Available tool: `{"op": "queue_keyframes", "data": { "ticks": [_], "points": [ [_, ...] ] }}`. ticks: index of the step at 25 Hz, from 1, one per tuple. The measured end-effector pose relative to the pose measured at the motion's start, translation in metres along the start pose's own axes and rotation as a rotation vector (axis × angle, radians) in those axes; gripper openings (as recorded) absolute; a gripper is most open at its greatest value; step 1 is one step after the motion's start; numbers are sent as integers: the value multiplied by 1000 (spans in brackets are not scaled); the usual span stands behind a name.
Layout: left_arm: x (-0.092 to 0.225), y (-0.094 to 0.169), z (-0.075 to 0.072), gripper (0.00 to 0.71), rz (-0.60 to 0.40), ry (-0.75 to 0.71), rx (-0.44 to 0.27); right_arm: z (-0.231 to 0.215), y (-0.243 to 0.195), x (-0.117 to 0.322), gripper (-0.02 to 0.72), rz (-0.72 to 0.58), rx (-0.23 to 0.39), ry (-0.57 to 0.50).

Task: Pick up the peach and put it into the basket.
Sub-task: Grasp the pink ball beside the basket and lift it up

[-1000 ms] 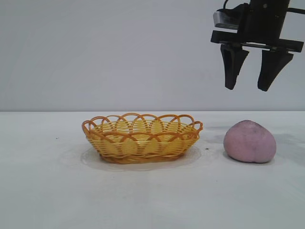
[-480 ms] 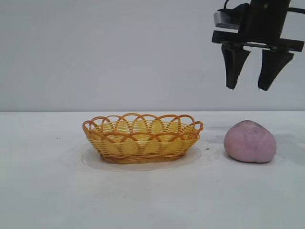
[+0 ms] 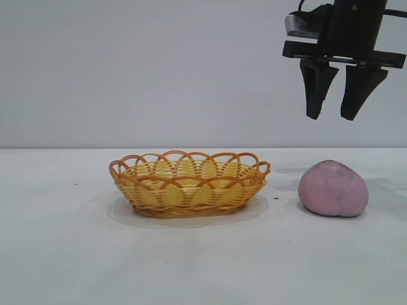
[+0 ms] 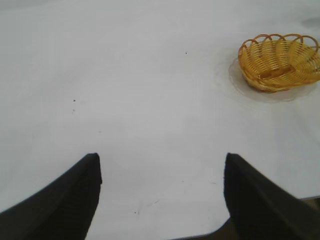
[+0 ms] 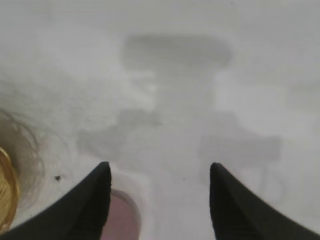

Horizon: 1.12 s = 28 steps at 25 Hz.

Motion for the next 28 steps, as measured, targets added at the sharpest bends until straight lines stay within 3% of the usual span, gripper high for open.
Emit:
{"op": "queue_keyframes", "data": {
  "ticks": [10, 20, 28],
  "points": [
    [0, 0, 0, 513, 0, 0, 0, -2, 0, 2, 398, 17, 11, 8],
    [-1, 0, 2, 513, -8, 38, -65, -1, 1, 7, 398, 51, 9, 10],
    [-1, 0, 2, 513, -8, 36, -65, 4, 36, 12, 398, 25, 0, 12]
  ]
}}
Point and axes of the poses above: a point on each arm's last joint axis where the gripper is mounted, y pointing back along that axis away from the gripper, z along the wrist's bending axis when the last joint is at zero, x = y × z, the point moved 5 cm from there along -y, pointing out along that axis toward the gripper, and after that the axes turned 3 degrees about y, right-handed, at the moved point
